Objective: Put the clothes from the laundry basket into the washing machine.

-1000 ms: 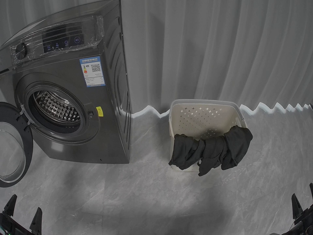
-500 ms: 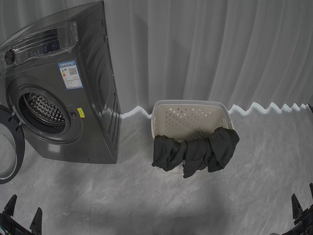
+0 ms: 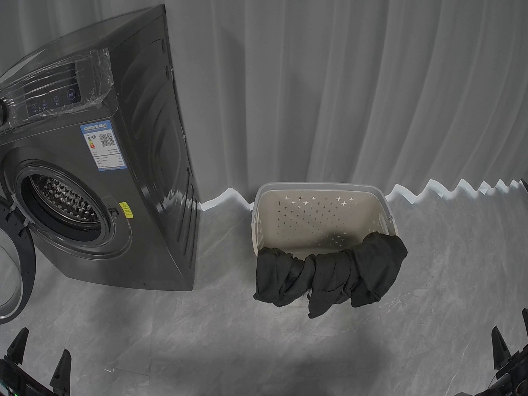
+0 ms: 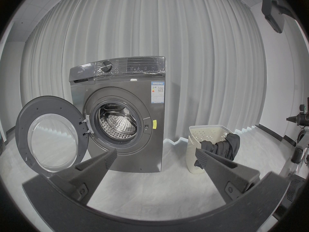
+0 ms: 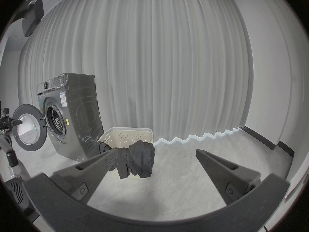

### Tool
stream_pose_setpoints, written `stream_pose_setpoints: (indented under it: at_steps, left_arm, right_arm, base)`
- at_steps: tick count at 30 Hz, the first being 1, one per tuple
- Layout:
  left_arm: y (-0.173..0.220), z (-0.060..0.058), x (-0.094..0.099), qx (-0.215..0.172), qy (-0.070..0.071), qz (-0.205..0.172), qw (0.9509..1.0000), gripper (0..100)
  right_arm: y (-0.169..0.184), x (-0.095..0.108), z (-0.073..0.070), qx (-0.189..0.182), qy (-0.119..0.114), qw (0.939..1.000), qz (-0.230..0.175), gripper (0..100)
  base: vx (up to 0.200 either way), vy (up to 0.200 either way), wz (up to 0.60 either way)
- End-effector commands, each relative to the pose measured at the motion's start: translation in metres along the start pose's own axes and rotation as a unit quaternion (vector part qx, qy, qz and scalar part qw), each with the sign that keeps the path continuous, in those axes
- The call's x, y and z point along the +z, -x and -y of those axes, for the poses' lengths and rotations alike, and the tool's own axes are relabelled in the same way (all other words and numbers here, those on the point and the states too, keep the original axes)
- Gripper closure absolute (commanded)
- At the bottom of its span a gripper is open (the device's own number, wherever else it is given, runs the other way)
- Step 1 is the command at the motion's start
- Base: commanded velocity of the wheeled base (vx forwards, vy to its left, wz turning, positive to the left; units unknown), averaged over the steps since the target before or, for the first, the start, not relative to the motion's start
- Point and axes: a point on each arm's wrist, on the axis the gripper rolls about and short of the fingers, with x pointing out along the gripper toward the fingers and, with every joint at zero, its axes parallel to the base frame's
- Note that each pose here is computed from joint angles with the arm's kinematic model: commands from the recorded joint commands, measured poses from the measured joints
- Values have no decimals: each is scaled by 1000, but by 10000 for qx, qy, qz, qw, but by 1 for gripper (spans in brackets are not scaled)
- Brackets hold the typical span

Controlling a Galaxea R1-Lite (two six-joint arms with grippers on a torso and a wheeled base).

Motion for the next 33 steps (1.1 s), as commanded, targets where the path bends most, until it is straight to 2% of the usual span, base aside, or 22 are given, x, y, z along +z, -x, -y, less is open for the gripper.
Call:
stream_pose_setpoints:
  at_steps: [1, 4, 25, 33]
  left_arm:
    - [0, 0, -5, 1, 4, 7, 10000, 0]
    - [0, 0, -5, 1, -4, 7, 10000, 0]
    - [0, 0, -5, 9, -4, 7, 10000, 0]
    - [0, 0, -5, 9, -11, 7, 10000, 0]
  right_arm:
    - [0, -5, 0, 0, 0, 10000, -8, 0]
    - [0, -5, 0, 0, 0, 10000, -8, 0]
    - [0, -5, 0, 0, 0, 10000, -8, 0]
    - [0, -5, 0, 15, 0, 10000, -8, 0]
  base:
    - [0, 0, 0]
    - [0, 0, 0]
    - [0, -200, 0]
    - [0, 0, 0]
